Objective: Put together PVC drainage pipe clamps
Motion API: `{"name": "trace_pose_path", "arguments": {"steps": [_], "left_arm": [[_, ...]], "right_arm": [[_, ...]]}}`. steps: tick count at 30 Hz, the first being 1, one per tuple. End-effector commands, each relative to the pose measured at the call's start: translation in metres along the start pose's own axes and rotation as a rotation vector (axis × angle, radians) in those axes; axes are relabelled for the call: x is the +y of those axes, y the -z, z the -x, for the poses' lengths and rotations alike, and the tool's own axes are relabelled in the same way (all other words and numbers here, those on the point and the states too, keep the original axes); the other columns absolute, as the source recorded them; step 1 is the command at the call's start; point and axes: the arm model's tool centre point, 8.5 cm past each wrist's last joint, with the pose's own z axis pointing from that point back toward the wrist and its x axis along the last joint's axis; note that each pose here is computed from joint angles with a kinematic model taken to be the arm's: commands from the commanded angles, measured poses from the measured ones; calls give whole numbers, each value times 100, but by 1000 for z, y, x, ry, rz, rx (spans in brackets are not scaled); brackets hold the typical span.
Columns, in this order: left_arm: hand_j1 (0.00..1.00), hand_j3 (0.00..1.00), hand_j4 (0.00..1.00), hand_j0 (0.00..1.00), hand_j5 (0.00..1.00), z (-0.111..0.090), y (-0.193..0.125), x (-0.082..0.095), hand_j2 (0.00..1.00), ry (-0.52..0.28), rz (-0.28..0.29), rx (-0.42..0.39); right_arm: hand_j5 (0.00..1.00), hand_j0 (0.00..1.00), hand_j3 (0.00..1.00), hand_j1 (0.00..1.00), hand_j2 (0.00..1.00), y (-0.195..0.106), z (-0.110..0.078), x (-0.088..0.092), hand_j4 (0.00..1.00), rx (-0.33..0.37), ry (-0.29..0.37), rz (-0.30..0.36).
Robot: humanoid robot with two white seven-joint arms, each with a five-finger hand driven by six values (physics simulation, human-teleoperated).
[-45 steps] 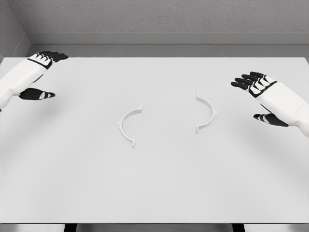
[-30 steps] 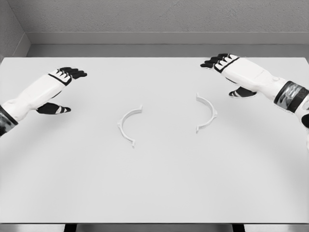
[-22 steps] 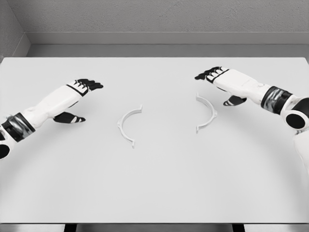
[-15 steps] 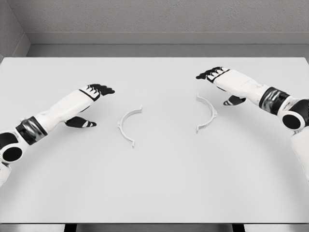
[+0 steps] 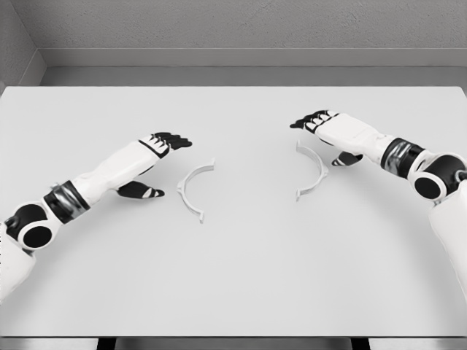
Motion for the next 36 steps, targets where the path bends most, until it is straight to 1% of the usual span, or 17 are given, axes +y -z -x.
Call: {"name": "trace_pose_path", "arguments": {"steps": [1, 3, 5, 10, 11, 14, 20, 22, 26, 28, 30, 32, 33, 36], "left_arm": [[100, 100, 100, 100, 100, -3, 4, -2, 100, -14, -11, -10], [100, 100, 100, 100, 100, -4, 5, -1, 100, -8, -10, -11], [100, 100, 100, 100, 100, -7, 9, -6, 100, -17, -9, -20], [100, 100, 100, 100, 100, -9, 11, -9, 100, -24, -8, -24], [100, 100, 100, 100, 100, -11, 12, -12, 100, -28, 0, -30], [100, 100, 100, 100, 100, -15, 13, -11, 100, -23, -2, -42], [100, 100, 100, 100, 100, -21, 20, -16, 100, -38, -8, -56], [100, 100, 100, 100, 100, -21, 20, -16, 100, -38, -8, -57], [100, 100, 100, 100, 100, -25, 25, -20, 100, -48, -11, -69], [100, 100, 100, 100, 100, -26, 26, -20, 100, -48, -9, -70], [100, 100, 100, 100, 100, -26, 26, -21, 100, -49, -10, -71], [100, 100, 100, 100, 100, -30, 30, -22, 100, -58, -18, -79], [100, 100, 100, 100, 100, -30, 31, -23, 100, -57, -16, -80], [100, 100, 100, 100, 100, -37, 39, -26, 100, -72, -31, -95]], "right_arm": [[100, 100, 100, 100, 100, 1, 0, 2, 100, -1, 6, -5], [100, 100, 100, 100, 100, 2, -2, 3, 100, -7, 2, -10], [100, 100, 100, 100, 100, 3, -3, 4, 100, -8, 5, -13], [100, 100, 100, 100, 100, 5, -6, 6, 100, -17, 0, -21], [100, 100, 100, 100, 100, 5, -6, 6, 100, -12, 2, -21], [100, 100, 100, 100, 100, 6, -7, 6, 100, -15, 3, -21], [100, 100, 100, 100, 100, 7, -8, 6, 100, -18, 3, -20], [100, 100, 100, 100, 100, 8, -8, 2, 100, -19, -3, -15], [100, 100, 100, 100, 100, 9, -8, 1, 100, -20, -3, -11], [100, 100, 100, 100, 100, 13, -13, 1, 100, -30, 4, -5], [100, 100, 100, 100, 100, 16, -16, 1, 100, -35, -1, -13], [100, 100, 100, 100, 100, 17, -16, 0, 100, -33, -2, -12], [100, 100, 100, 100, 100, 18, -16, -4, 100, -34, -7, -8], [100, 100, 100, 100, 100, 19, -16, -4, 100, -34, -9, -11]]}}
